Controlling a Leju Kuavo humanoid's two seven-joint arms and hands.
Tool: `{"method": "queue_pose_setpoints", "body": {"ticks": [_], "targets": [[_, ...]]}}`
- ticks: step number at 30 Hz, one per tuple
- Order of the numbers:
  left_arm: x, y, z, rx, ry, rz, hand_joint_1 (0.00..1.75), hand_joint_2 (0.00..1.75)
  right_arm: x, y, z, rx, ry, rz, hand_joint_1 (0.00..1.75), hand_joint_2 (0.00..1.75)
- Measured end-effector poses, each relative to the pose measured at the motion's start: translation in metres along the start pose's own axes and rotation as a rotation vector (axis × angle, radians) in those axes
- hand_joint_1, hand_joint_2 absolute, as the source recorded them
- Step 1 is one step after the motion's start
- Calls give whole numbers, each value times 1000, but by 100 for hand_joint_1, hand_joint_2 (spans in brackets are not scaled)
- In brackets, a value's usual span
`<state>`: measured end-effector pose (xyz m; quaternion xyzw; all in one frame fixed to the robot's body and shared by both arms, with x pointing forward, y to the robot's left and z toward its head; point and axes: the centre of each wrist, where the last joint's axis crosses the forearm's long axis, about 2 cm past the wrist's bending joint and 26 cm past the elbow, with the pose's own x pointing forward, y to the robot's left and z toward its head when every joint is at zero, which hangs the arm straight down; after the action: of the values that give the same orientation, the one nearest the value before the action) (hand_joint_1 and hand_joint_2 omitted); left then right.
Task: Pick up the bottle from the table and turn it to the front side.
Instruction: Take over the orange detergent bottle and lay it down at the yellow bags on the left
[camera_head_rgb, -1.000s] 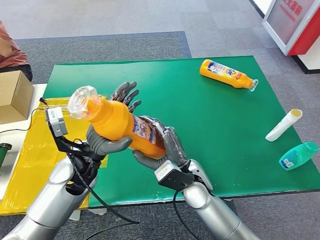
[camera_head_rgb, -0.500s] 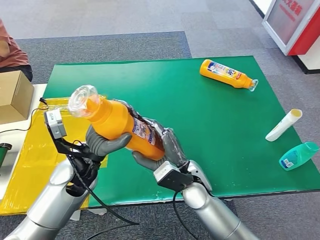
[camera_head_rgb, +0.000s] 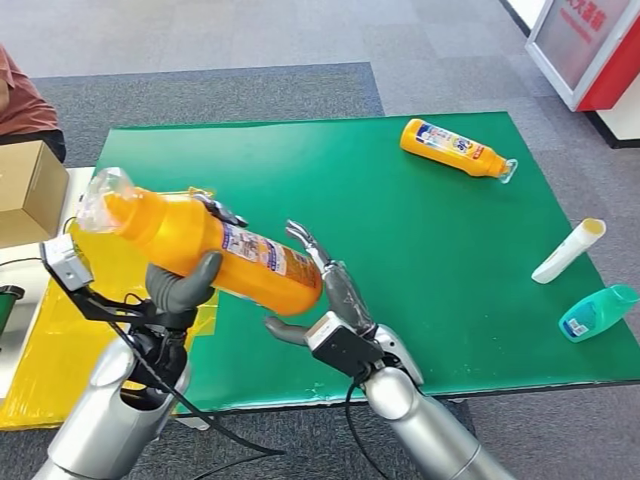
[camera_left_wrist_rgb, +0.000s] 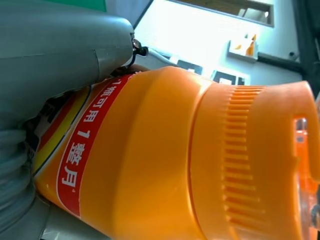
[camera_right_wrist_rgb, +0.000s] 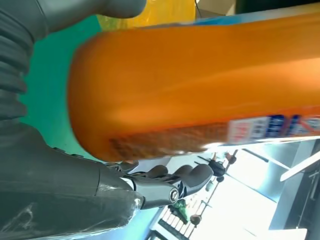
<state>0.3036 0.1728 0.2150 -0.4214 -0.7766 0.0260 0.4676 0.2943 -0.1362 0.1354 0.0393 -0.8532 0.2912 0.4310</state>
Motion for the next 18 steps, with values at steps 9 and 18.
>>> {"method": "queue_pose_setpoints", "body": {"ticks": [9,18], "targets": [[44,9,26,395,-440,-370,175,175,-13,-20,11,-117,151,-44,0,175],[75,8,42,574,-800,-1116,175,175,-11,-44,7,-212,141,-28,0,175]]}}
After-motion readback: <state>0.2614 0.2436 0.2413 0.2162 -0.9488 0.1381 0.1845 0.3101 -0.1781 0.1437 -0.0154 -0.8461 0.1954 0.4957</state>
